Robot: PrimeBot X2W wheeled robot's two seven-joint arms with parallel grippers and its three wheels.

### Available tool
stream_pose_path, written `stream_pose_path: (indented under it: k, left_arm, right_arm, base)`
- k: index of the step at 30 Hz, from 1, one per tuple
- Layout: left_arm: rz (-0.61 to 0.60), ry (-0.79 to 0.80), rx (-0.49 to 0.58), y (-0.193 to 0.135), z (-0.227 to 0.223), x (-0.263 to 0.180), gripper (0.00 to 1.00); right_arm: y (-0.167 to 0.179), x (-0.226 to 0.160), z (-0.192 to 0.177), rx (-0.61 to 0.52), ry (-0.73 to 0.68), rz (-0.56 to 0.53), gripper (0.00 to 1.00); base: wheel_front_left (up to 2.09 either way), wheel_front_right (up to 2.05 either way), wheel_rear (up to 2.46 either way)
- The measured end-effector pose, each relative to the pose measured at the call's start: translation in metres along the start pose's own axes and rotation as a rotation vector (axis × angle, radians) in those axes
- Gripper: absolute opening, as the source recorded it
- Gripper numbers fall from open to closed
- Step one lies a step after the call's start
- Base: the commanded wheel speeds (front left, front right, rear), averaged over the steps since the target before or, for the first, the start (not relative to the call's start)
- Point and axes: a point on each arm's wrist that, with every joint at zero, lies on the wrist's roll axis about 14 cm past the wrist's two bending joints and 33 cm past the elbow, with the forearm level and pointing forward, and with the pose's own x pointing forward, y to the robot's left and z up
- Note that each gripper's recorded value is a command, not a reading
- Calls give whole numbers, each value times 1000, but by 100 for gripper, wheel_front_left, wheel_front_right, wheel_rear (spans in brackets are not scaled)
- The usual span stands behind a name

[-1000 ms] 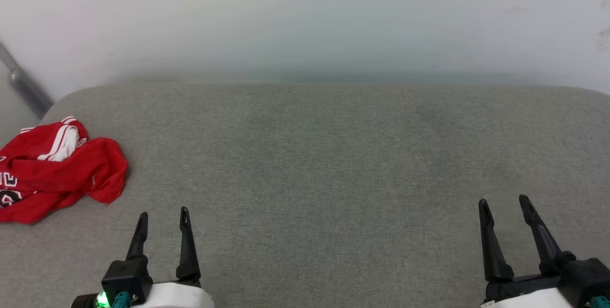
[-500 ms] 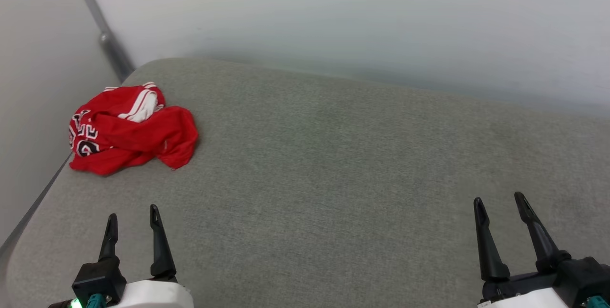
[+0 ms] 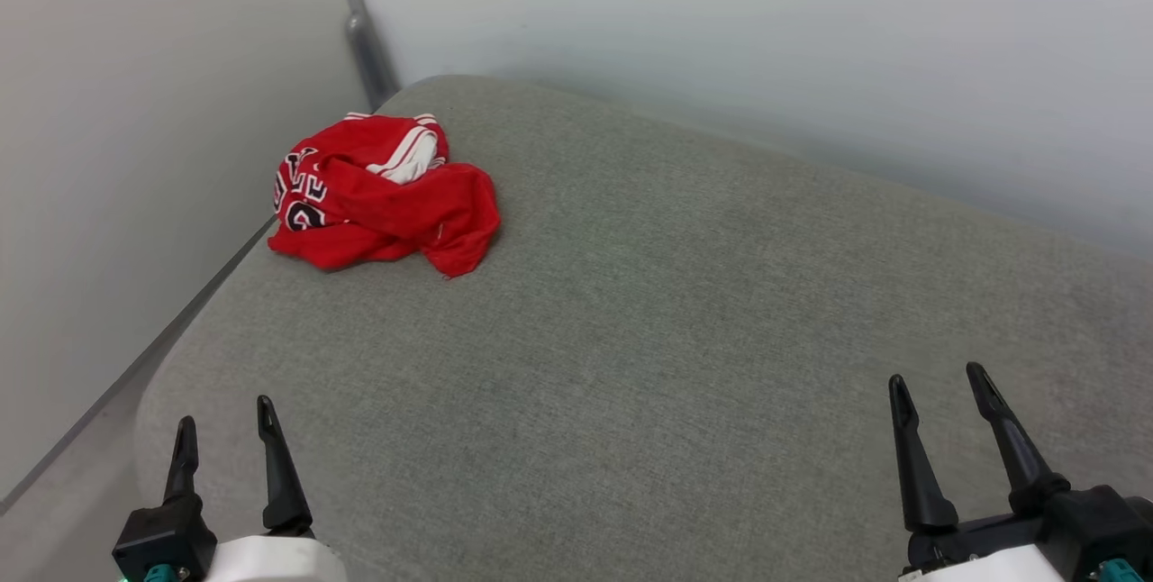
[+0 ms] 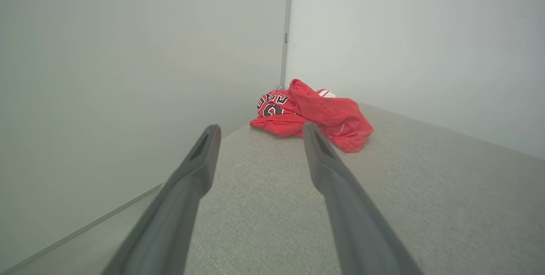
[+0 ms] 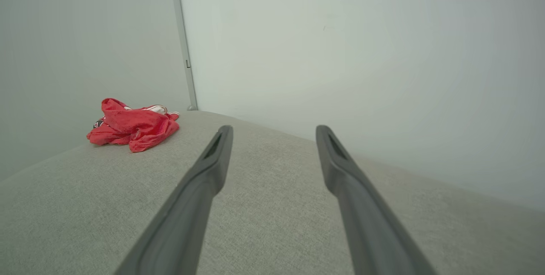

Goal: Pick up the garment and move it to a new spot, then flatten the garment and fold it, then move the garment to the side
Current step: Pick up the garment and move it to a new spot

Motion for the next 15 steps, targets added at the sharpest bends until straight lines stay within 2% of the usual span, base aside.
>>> stream_pose_path:
  k: [7,15]
  left_arm:
    - [56,5,9,17,0,-8,100]
    - [27,-14,20,15,5,3,100]
  right_arm:
    - [14,9,-5,5,8,50,100]
    - [9,8,-7,-1,12,35,100]
  base:
    - [0,0,0]
    - [0,0,0]
